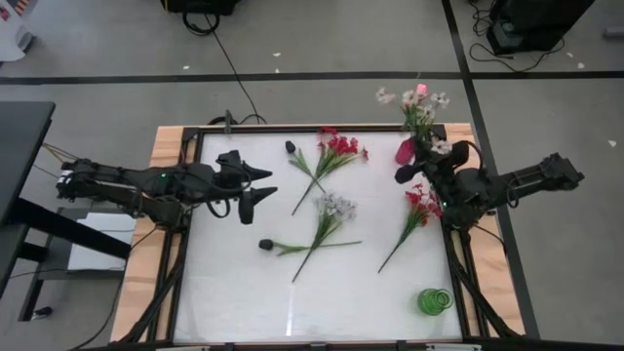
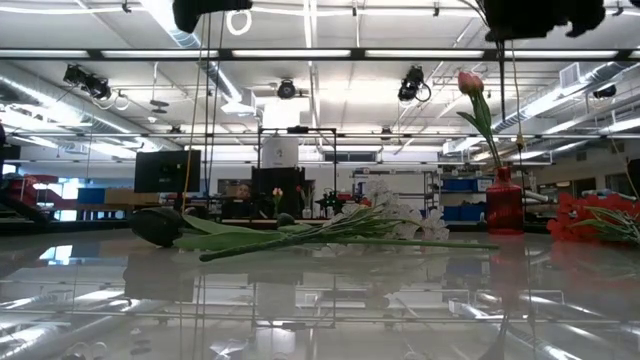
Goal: Sort flowers into vase by color
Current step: Put the bottom white flowers into the red vase, then put the white flowers into the red vase
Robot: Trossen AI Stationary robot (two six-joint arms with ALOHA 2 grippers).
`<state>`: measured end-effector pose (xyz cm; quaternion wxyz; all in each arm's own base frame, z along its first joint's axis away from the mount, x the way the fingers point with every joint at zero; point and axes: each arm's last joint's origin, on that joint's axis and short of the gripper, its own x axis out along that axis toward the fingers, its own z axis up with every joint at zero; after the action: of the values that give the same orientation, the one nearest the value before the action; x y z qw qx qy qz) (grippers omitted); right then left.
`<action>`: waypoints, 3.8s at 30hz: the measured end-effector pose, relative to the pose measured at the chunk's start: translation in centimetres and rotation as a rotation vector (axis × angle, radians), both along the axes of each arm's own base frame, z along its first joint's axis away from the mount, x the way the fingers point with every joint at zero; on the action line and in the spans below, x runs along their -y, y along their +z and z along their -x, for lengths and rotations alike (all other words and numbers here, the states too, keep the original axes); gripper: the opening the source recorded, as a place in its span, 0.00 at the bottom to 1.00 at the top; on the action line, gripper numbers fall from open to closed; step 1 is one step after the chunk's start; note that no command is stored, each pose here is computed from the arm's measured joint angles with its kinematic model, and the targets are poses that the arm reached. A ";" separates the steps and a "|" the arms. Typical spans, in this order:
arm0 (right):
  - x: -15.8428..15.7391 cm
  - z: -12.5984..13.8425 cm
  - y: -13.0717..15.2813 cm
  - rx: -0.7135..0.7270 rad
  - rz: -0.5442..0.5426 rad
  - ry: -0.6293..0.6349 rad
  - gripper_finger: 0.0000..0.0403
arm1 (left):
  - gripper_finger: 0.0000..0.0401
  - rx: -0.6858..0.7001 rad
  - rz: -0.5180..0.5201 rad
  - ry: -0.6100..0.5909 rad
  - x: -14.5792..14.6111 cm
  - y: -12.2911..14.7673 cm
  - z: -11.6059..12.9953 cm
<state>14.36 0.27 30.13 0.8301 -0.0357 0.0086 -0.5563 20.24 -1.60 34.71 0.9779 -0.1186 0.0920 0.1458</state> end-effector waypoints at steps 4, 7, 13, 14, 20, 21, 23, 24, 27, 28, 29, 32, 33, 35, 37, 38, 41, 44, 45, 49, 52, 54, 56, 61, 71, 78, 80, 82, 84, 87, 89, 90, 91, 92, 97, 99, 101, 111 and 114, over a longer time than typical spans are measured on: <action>1.1 0.8 -0.9 0.028 -0.012 -0.085 0.04 | 0.58 -0.030 -0.013 0.011 -0.1 -0.3 0.1; 2.0 1.2 -1.5 0.029 -0.013 -0.156 0.04 | 0.58 -0.042 -0.026 0.009 -0.1 -0.4 0.0; 4.0 1.4 -2.9 0.080 -0.029 -0.306 0.04 | 0.58 -0.050 -0.029 0.010 -0.1 -0.4 0.0; 4.3 1.5 -2.9 0.110 -0.035 -0.330 0.04 | 0.58 -0.049 -0.030 0.010 -0.1 -0.4 0.0; 6.0 1.9 -2.7 0.116 -0.019 -0.376 0.03 | 0.58 -0.050 -0.032 0.010 -0.1 -0.4 0.0; 6.3 2.0 -2.6 0.112 -0.011 -0.374 0.03 | 0.58 -0.051 -0.035 0.009 -0.1 -0.4 0.0; 6.9 2.2 -2.3 0.131 0.004 -0.365 0.03 | 0.58 -0.051 -0.035 0.009 -0.1 -0.4 0.0; 7.3 2.3 -2.2 0.148 0.012 -0.358 0.03 | 0.58 -0.051 -0.035 0.009 -0.1 -0.4 0.0; 8.1 2.8 -1.9 0.147 0.039 -0.378 0.03 | 0.58 -0.051 -0.036 0.009 -0.1 -0.4 0.0; 8.5 2.9 -1.9 0.128 0.046 -0.389 0.03 | 0.58 -0.051 -0.036 0.009 -0.1 -0.4 0.0; 8.8 3.1 -1.9 0.119 0.052 -0.395 0.03 | 0.58 -0.051 -0.036 0.009 -0.1 -0.4 0.0; 9.5 3.3 -2.0 0.127 0.062 -0.369 0.03 | 0.58 -0.051 -0.036 0.009 -0.1 -0.4 0.0; 9.8 3.2 -2.0 0.125 0.063 -0.357 0.03 | 0.58 -0.051 -0.036 0.009 -0.1 -0.4 0.0; 10.2 3.1 -2.2 0.109 0.061 -0.357 0.03 | 0.58 -0.051 -0.036 0.009 -0.1 -0.4 0.0; 10.4 3.0 -2.4 0.092 0.054 -0.363 0.03 | 0.58 -0.051 -0.036 0.009 -0.1 -0.4 0.0; 10.4 2.9 -2.5 0.090 0.053 -0.363 0.03 | 0.58 -0.051 -0.036 0.009 -0.1 -0.4 0.0; 10.6 2.6 -2.7 0.083 0.049 -0.339 0.03 | 0.58 -0.050 -0.036 0.009 -0.1 -0.4 0.0; 10.7 2.4 -2.8 0.068 0.044 -0.311 0.03 | 0.58 -0.050 -0.035 0.009 -0.1 -0.4 0.0; 10.7 2.3 -3.0 0.053 0.038 -0.311 0.03 | 0.58 -0.050 -0.035 0.009 -0.1 -0.4 0.0; 11.0 2.1 -4.2 0.019 -0.002 -0.319 0.03 | 0.58 -0.051 -0.035 0.009 -0.1 -0.4 0.0; 11.1 2.3 -5.6 0.043 -0.031 -0.322 0.03 | 0.58 -0.050 -0.035 0.009 -0.1 -0.4 0.0; 11.2 2.4 -6.3 0.047 -0.044 -0.329 0.03 | 0.58 -0.051 -0.035 0.009 -0.1 -0.4 0.0; 11.2 2.5 -7.0 0.046 -0.048 -0.329 0.03 | 0.58 -0.050 -0.035 0.009 -0.1 -0.4 0.0; 11.2 2.8 -8.3 0.022 -0.064 -0.314 0.05 | 0.58 -0.050 -0.035 0.009 -0.1 -0.4 0.0; 11.3 2.6 -7.7 -0.103 -0.050 -0.278 0.23 | 0.58 -0.050 -0.035 0.009 -0.1 -0.4 0.0; 11.7 2.5 -6.6 -0.154 -0.218 -0.280 0.38 | 0.58 -0.050 -0.035 0.009 -0.1 -0.4 0.0; 11.9 2.6 -6.9 -0.129 -0.298 -0.275 0.40 | 0.58 -0.050 -0.035 0.009 -0.1 -0.4 0.0; 12.1 2.6 -7.2 -0.090 -0.365 -0.245 0.42 | 0.58 -0.050 -0.035 0.009 -0.1 -0.4 0.0; 12.1 2.7 -7.2 -0.067 -0.444 -0.204 0.44 | 0.58 -0.050 -0.035 0.009 -0.1 -0.4 0.0; 11.9 2.9 -6.6 -0.063 -0.550 -0.185 0.46 | 0.58 -0.050 -0.035 0.009 -0.1 -0.4 0.0; 11.7 3.1 -5.7 -0.081 -0.587 -0.188 0.46 | 0.58 -0.050 -0.035 0.009 -0.1 -0.4 0.0; 11.6 3.2 -5.2 -0.093 -0.597 -0.192 0.46 | 0.58 -0.050 -0.035 0.009 -0.1 -0.4 0.0; 11.5 3.2 -4.7 -0.102 -0.603 -0.194 0.46 | 0.58 -0.050 -0.035 0.009 -0.1 -0.4 0.0; 11.5 3.3 -4.2 -0.106 -0.606 -0.196 0.46 | 0.58 -0.050 -0.035 0.009 -0.1 -0.4 0.0; 11.3 3.8 -1.5 -0.072 -0.642 -0.192 0.46 | 0.58 -0.051 -0.035 0.009 -0.1 -0.4 0.0; 11.0 4.1 -0.6 -0.054 -0.682 -0.193 0.46 | 0.58 -0.050 -0.035 0.009 -0.1 -0.4 0.0; 10.7 4.4 0.2 -0.043 -0.717 -0.188 0.46 | 0.58 -0.050 -0.035 0.009 -0.1 -0.4 0.0; 9.4 5.0 0.8 -0.014 -0.952 -0.073 0.46 | 0.58 -0.050 -0.035 0.009 -0.1 -0.4 0.0; 9.0 4.7 0.6 0.046 -1.077 0.022 0.46 | 0.58 -0.050 -0.035 0.009 -0.1 -0.4 0.0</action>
<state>9.63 -8.71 30.77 0.7369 0.4070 0.2743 -0.4649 20.22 -1.50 34.31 0.9765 -0.0982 0.1132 0.1549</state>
